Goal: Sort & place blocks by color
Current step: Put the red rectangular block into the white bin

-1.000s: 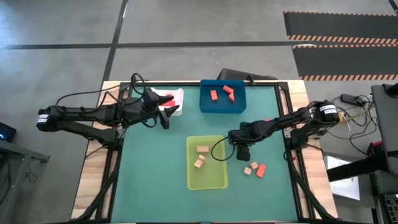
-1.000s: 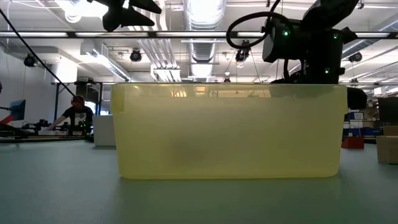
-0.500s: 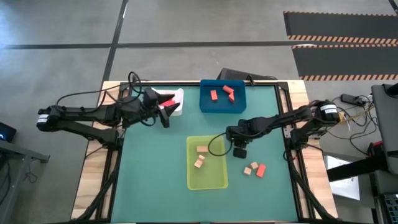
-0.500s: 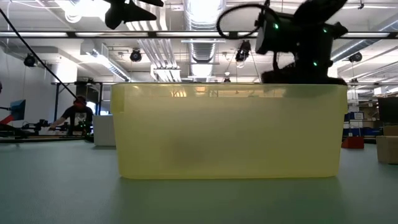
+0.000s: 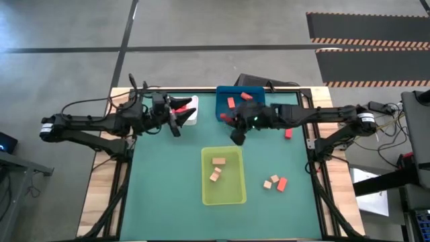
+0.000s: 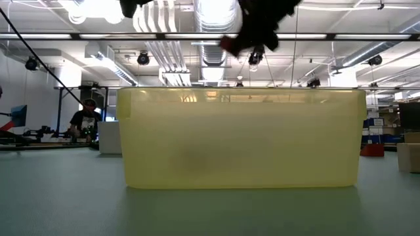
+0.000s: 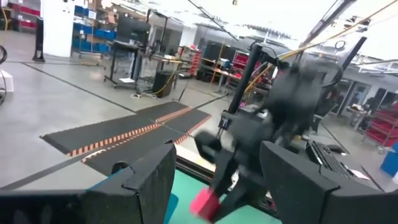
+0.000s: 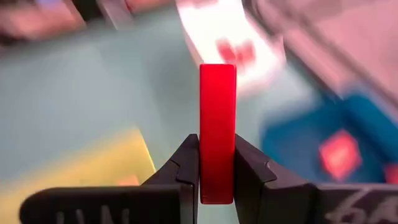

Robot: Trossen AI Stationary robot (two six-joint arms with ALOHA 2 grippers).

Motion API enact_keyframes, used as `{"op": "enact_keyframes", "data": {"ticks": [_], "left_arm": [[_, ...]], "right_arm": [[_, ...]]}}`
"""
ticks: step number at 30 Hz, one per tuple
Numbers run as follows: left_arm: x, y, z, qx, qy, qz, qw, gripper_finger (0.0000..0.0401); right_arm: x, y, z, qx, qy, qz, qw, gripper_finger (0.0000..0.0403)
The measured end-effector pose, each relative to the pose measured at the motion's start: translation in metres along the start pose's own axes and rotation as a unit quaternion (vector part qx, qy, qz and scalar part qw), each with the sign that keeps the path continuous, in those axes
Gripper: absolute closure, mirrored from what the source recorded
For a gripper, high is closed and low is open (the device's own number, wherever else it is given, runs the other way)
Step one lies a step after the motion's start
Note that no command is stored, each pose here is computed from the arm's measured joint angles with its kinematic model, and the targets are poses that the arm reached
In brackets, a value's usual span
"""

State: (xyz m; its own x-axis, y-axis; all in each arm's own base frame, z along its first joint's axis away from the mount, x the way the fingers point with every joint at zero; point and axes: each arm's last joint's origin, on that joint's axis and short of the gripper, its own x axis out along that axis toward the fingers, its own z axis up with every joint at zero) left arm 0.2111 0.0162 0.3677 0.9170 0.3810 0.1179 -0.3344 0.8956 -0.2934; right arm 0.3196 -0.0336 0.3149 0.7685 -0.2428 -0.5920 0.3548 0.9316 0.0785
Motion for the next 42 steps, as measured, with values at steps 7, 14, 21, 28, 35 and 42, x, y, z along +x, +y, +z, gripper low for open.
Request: {"op": "enact_keyframes", "data": {"ticks": [7,14,21,28,35,42], "left_arm": [[0.013,-0.005,-0.007,-0.005,-0.006,-0.029,1.0,0.0184],[0.024,-0.008,-0.015,-0.008,-0.011,-0.046,0.999,0.0184],[0.035,-0.012,-0.022,-0.036,-0.015,-0.074,0.996,0.0186],[0.036,-0.013,-0.021,-0.028,-0.028,-0.077,0.996,0.026],[0.036,-0.013,-0.021,-0.027,-0.028,-0.08,0.996,0.0358],[0.036,-0.012,-0.023,-0.025,-0.022,-0.069,0.997,0.0358]], "right_arm": [[-0.008,0.013,0.044,-0.002,-0.23,0.146,0.962,0.036],[0.005,0.011,0.052,-0.001,-0.273,0.163,0.948,0.036],[0.011,0.013,0.056,0.019,-0.297,0.208,0.932,0.036],[0.011,0.012,0.056,0.023,-0.295,0.208,0.932,0.036],[0.012,0.013,0.055,0.03,-0.288,0.214,0.933,0.0333],[0.017,0.012,0.049,0.041,-0.247,0.205,0.946,0.031]]}}
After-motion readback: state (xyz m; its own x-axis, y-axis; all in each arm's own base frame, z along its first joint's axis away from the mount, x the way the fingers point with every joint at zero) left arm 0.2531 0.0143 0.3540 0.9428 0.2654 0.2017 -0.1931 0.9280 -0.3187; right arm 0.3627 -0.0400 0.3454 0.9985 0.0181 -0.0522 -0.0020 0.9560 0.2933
